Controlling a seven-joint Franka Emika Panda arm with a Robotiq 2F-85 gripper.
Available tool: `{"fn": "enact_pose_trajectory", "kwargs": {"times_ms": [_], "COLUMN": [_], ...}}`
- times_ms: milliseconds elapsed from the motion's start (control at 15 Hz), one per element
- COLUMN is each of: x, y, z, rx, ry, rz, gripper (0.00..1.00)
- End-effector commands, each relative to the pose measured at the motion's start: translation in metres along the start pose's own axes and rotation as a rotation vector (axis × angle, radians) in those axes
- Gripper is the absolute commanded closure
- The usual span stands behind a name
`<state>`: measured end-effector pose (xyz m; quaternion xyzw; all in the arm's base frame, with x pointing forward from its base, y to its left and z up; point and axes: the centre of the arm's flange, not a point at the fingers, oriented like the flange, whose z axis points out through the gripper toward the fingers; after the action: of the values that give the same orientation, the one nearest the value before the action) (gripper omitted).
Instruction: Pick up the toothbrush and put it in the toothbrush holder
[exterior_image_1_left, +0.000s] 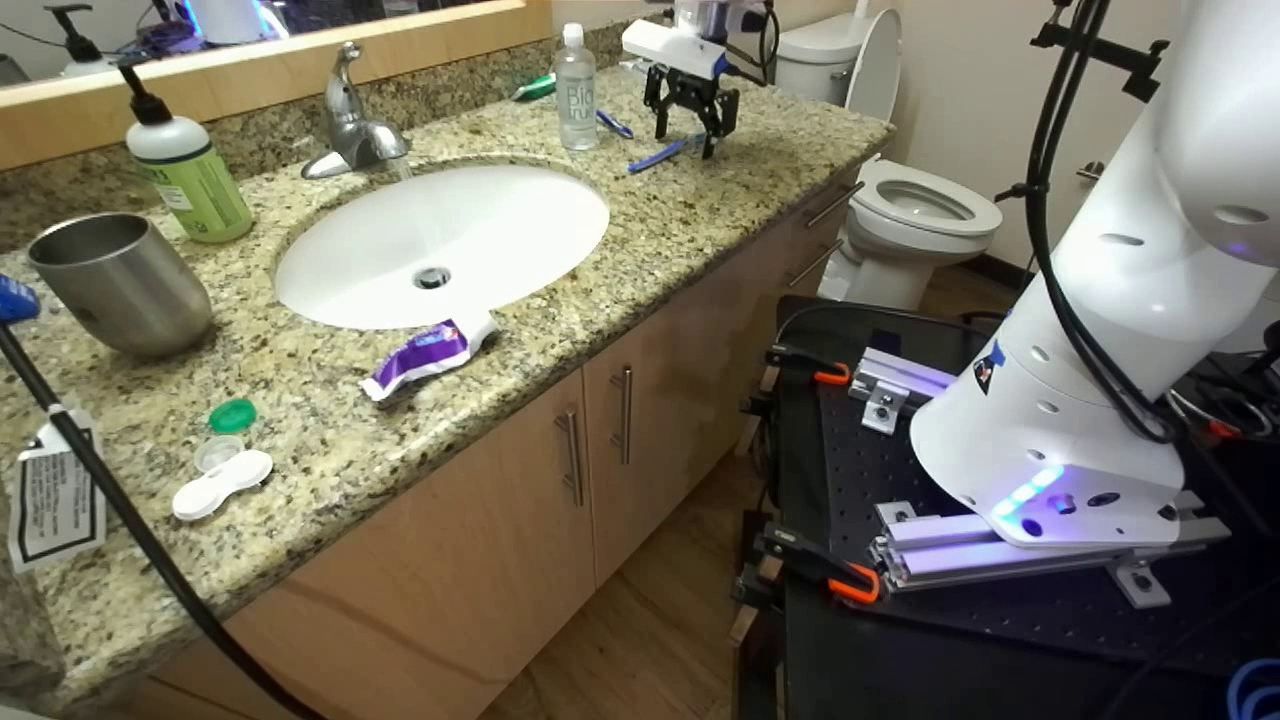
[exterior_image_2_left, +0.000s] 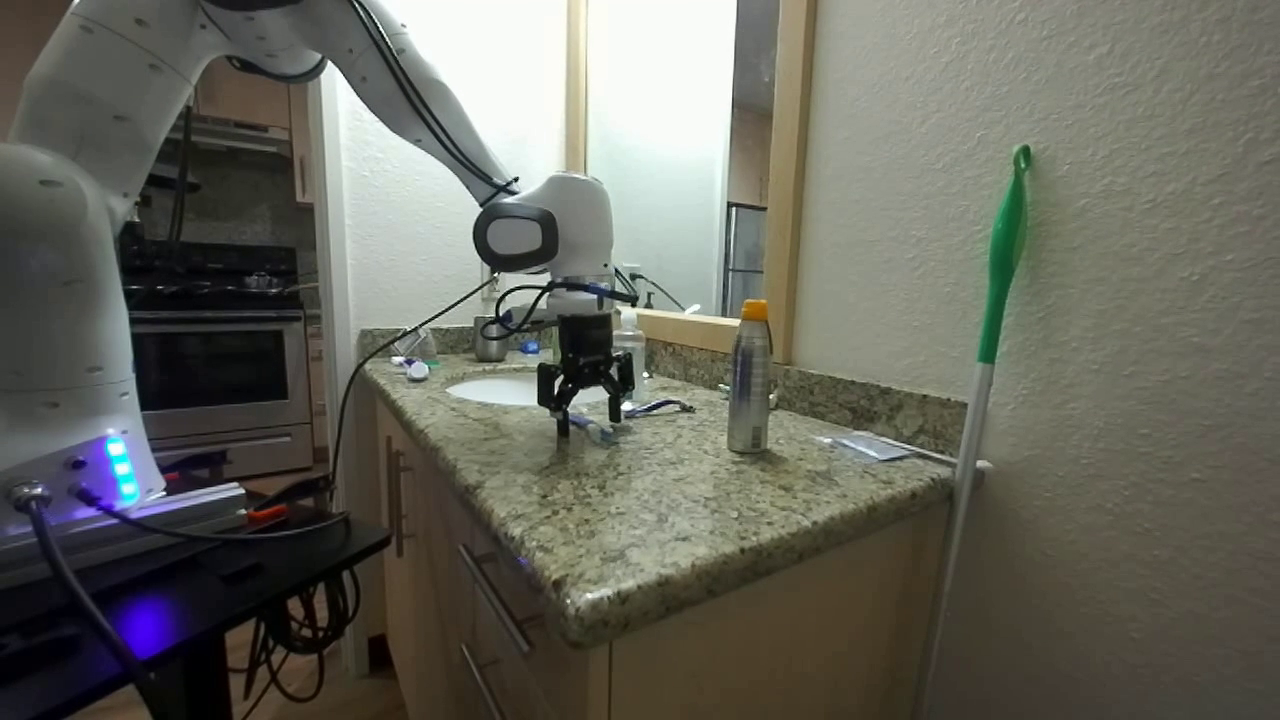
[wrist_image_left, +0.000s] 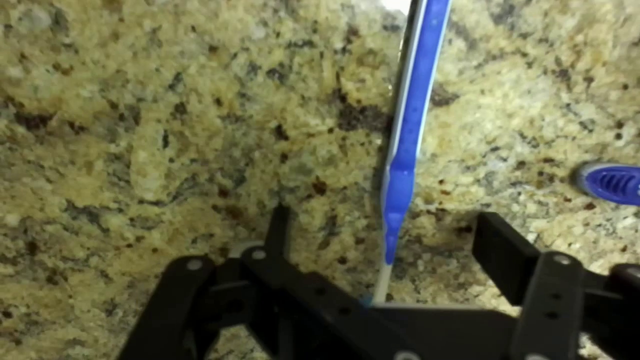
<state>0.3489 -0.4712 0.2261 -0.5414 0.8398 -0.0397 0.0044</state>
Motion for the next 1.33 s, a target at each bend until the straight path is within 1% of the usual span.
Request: {"fn": "enact_pose_trajectory", "kwargs": {"times_ms": [0,67,133,333,400,533,600,733,867,1000,1067,1267], "x": [0.005,0.007,0.007,0.008,0.009,0.009,0.008,0.006,0.001,-0.008,-0.014,-0.036], "y": [0.000,0.001,0.003,0.005,0.004,0.004,0.004,0.002,-0.003,-0.011,-0.015,-0.014], "z": [-0.001,-0.001,0.000,-0.001,-0.002,-0.003,-0.003,-0.008,-0.028,-0.061,-0.085,-0.153], "rx": [-0.019,-0.025,-0.031,-0.043,-0.045,-0.035,-0.030,-0.008,0.059,0.164,0.216,0.318], "ry": [-0.001,0.002,-0.007,-0.018,-0.021,-0.013,-0.011,0.020,0.068,0.130,0.169,0.299], "rz": [0.015,0.022,0.027,0.035,0.037,0.049,0.052,0.052,0.037,0.000,-0.033,-0.162], "gripper": [0.37,0.46,0.51,0.73,0.79,0.95,0.99,1.00,0.98,0.98,0.98,0.98]}}
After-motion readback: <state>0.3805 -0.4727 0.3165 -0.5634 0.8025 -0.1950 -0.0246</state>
